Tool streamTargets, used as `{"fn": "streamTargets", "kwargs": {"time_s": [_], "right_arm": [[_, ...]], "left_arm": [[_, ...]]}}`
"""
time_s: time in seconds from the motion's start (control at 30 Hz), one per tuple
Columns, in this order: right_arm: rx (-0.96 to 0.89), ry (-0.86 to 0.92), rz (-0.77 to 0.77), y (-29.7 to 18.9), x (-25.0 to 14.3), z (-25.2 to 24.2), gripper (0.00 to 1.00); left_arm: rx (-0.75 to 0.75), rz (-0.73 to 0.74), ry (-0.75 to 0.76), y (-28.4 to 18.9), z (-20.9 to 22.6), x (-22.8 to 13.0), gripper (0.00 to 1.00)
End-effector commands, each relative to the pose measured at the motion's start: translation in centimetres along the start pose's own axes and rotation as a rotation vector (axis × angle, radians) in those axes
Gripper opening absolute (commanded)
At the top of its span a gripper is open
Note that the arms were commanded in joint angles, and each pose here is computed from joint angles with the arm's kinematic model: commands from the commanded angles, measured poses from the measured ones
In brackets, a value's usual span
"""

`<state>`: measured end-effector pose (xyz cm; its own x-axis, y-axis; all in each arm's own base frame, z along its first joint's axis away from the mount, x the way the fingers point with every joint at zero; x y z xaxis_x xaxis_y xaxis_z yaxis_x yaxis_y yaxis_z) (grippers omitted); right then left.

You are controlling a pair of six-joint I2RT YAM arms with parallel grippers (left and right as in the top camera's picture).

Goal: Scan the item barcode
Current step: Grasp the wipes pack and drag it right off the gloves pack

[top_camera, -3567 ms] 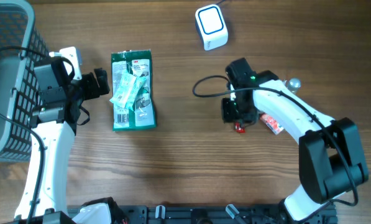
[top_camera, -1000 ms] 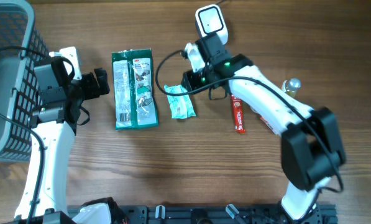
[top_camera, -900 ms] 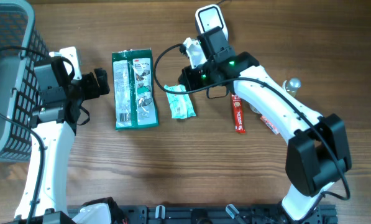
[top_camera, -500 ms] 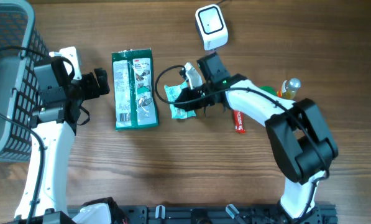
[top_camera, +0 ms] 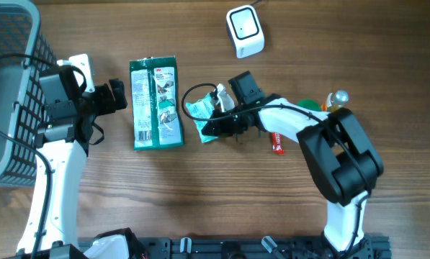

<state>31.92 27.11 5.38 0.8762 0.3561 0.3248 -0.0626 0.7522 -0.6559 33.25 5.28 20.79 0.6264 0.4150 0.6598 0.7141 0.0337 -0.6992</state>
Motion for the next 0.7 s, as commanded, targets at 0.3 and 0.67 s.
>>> {"fn": "streamTargets", "kwargs": {"time_s": [0.3, 0.67], "right_arm": [[-0.118, -0.163, -0.235, -4.7, 4.9, 3.4, 0.04], [-0.105, -0.131, -0.087, 4.0, 1.4, -1.1, 0.04]], "left_arm": [[-0.003, -0.007, 0.005, 0.0, 0.0, 0.3, 1.00], [-0.003, -0.007, 0.005, 0.0, 0.0, 0.3, 1.00]]}}
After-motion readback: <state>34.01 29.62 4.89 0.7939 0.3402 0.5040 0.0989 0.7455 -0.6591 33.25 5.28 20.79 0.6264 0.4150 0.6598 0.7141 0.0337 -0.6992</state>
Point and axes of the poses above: each gripper's point midway between its finger pads, its own y axis out along the fingers, its own z axis along the line the jaws close on, x = y × z, the point moved 6 cm from there along -y, back along the fingers, and after that the axes turned 14 degrees about -y, right-handed, at the moved point
